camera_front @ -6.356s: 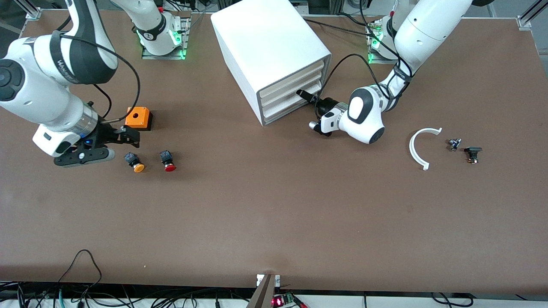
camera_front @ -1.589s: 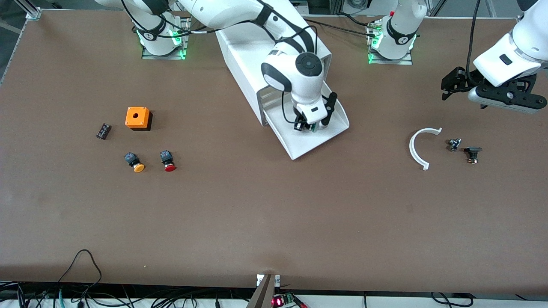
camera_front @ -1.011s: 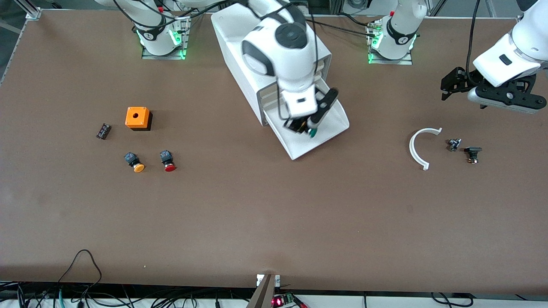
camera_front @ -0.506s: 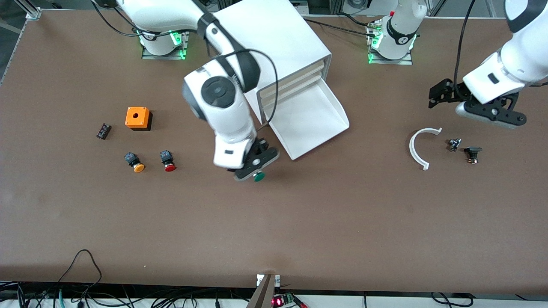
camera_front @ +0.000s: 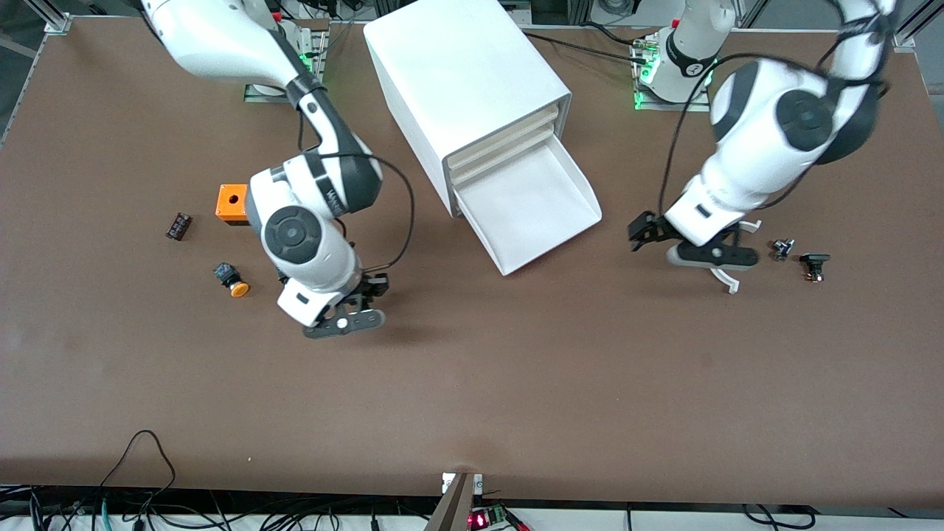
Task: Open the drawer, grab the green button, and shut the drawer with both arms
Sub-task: 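Lift the green button out with the right gripper while the left gripper pushes the drawer, then set the green button beside the red button while the left gripper closes the drawer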
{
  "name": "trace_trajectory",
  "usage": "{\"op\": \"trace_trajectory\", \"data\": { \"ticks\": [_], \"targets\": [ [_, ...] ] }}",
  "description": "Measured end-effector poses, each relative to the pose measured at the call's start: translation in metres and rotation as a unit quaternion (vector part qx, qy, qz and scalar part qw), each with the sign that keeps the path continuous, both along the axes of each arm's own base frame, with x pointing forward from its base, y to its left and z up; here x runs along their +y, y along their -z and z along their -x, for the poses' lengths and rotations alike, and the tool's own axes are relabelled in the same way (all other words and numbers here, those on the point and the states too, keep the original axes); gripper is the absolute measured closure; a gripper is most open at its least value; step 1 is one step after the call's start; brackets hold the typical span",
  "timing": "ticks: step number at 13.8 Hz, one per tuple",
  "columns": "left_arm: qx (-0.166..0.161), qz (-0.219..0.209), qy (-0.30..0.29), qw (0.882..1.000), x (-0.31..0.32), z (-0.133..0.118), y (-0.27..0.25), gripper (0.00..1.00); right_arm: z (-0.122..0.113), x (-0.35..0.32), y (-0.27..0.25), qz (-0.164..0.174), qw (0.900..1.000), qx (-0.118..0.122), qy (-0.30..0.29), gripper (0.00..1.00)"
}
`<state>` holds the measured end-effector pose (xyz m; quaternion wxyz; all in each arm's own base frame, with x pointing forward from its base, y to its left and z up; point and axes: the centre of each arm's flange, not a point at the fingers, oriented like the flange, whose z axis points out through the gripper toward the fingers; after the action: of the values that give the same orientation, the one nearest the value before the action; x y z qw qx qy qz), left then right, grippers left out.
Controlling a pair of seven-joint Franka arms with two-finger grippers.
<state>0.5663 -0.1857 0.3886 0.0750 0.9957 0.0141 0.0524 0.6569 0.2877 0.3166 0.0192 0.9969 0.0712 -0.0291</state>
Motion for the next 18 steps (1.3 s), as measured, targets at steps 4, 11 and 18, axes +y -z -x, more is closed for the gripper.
{"op": "trace_trajectory", "data": {
  "ticks": [4,11,18],
  "targets": [
    [-0.003,0.030,-0.052,0.998,-0.027,0.003,0.087,0.00,0.011,-0.060,0.052,0.017,0.998,0.041,0.039,0.67],
    [0.076,0.041,-0.115,0.990,-0.064,0.032,0.173,0.00,0.061,-0.056,0.133,-0.003,0.998,0.013,0.062,0.63],
    [0.111,0.019,-0.084,0.990,-0.113,0.096,0.174,0.00,0.035,-0.044,0.029,-0.004,0.988,0.001,0.153,0.00]
  ]
}}
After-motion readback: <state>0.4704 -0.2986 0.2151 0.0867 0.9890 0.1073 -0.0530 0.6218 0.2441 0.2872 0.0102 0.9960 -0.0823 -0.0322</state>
